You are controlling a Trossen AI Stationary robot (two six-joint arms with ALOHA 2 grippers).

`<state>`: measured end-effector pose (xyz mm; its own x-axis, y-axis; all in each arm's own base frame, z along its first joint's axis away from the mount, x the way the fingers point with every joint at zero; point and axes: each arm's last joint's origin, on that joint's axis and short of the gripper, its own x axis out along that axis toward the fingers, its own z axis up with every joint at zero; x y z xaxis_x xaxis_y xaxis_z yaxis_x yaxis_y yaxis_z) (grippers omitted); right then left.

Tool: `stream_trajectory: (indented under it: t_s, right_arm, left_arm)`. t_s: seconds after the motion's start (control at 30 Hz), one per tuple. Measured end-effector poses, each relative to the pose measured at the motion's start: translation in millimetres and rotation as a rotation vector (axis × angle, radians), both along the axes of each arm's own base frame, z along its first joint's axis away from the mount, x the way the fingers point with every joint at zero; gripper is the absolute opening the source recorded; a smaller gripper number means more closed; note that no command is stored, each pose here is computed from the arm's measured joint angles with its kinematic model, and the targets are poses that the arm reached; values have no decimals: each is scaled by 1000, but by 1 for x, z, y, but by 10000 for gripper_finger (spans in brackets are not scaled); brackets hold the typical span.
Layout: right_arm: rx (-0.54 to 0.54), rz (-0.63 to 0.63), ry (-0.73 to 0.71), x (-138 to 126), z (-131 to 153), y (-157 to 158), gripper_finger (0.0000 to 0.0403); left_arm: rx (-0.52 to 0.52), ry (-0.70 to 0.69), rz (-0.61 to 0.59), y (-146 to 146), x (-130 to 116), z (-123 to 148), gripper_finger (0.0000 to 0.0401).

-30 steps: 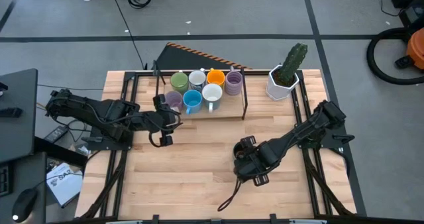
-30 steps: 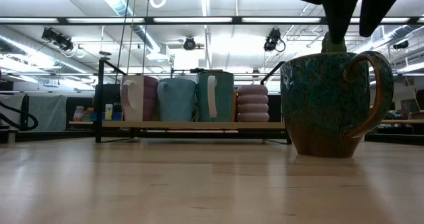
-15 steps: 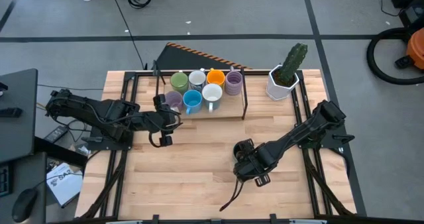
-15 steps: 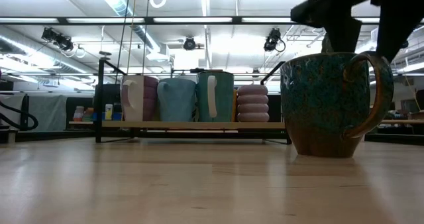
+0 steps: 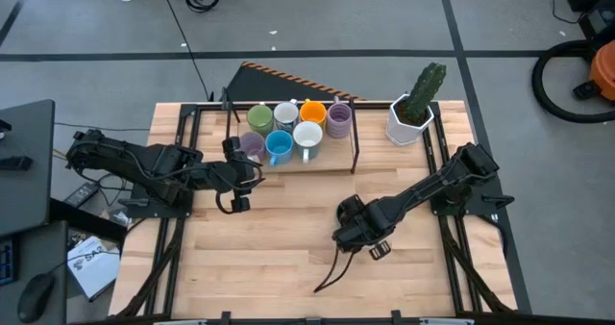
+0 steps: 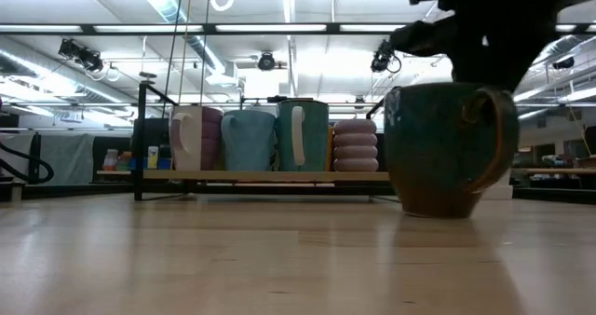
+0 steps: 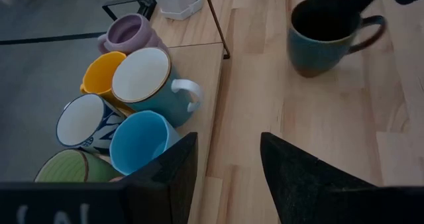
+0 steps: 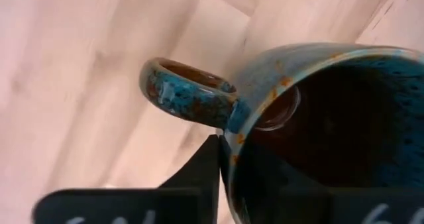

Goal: Place coffee mugs
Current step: Put the dark blue mug on the shelf aligned with the purple mug

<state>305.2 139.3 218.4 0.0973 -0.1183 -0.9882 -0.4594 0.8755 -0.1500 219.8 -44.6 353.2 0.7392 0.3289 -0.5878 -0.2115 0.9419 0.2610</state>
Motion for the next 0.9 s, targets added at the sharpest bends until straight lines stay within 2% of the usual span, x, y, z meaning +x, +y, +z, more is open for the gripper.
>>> stream_trajectory:
  t_s: [0.33,0.53,0.77,0.9]
  right_arm:
    - [-58,49,-9,19,26,-35,42]
    - [-164,23,-48,30,40,-64,42]
    - [-185,-59,-41,36,42,-98,42]
    - [-213,-60,-32,37,42,-109,42]
  left_arm:
    - [5,19,0,0,-1,-1,172]
    - [10,38,0,1,-2,-3,172]
    - [8,42,3,1,-3,-3,172]
    - [9,42,2,1,-3,-3,172]
